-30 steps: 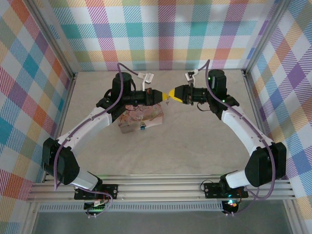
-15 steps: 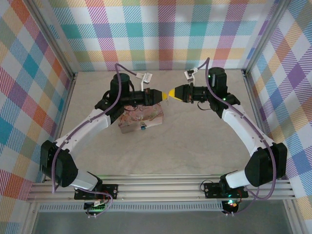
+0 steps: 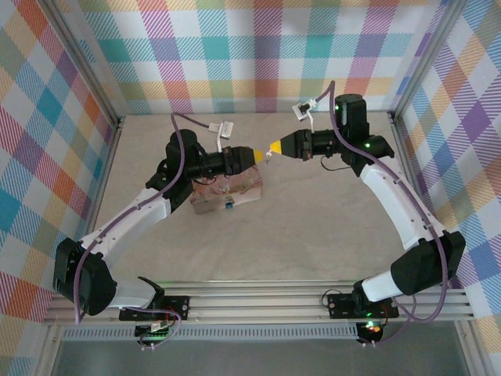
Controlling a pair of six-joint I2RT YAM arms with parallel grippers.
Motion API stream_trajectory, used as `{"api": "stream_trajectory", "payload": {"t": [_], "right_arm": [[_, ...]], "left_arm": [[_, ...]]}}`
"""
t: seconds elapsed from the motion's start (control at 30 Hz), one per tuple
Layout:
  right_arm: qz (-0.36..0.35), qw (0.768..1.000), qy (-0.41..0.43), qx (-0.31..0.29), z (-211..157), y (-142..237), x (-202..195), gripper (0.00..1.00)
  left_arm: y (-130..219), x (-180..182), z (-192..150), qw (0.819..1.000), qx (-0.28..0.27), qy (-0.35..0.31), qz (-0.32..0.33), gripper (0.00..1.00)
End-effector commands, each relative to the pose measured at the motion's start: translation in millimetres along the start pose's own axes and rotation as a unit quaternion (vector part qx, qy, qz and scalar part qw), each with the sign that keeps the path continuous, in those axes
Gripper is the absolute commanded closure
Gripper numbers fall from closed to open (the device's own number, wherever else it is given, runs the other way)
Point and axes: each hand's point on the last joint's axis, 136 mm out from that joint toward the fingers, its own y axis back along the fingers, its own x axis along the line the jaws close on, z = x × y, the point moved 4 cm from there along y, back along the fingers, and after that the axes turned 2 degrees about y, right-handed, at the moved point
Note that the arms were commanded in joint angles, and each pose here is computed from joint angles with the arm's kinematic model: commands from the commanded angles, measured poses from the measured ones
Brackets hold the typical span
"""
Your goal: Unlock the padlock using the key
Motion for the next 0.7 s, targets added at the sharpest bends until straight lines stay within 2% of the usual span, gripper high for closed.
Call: {"api": "stream_trajectory", "payload": {"t": [0.0,0.53,0.67], "right_arm": [[0.026,0.999,0.024,0.014,-2.7,-0.7,6.9,1.00],[0.027,0.999,0.021,0.005,-6.4,1.1,9.3,1.00],[0.028,0.999,0.019,0.002,-6.1,1.5,10.3,1.00]], "left_arm": [[-2.9,-22.6,2.4,0.999,-0.007,-0.021,-0.050,0.62],[-10.1,-18.7,-11.2,0.999,0.001,-0.008,-0.044,0.65],[-10.5,-20.4,-12.4,0.999,0.005,-0.004,-0.051,0.69]]}}
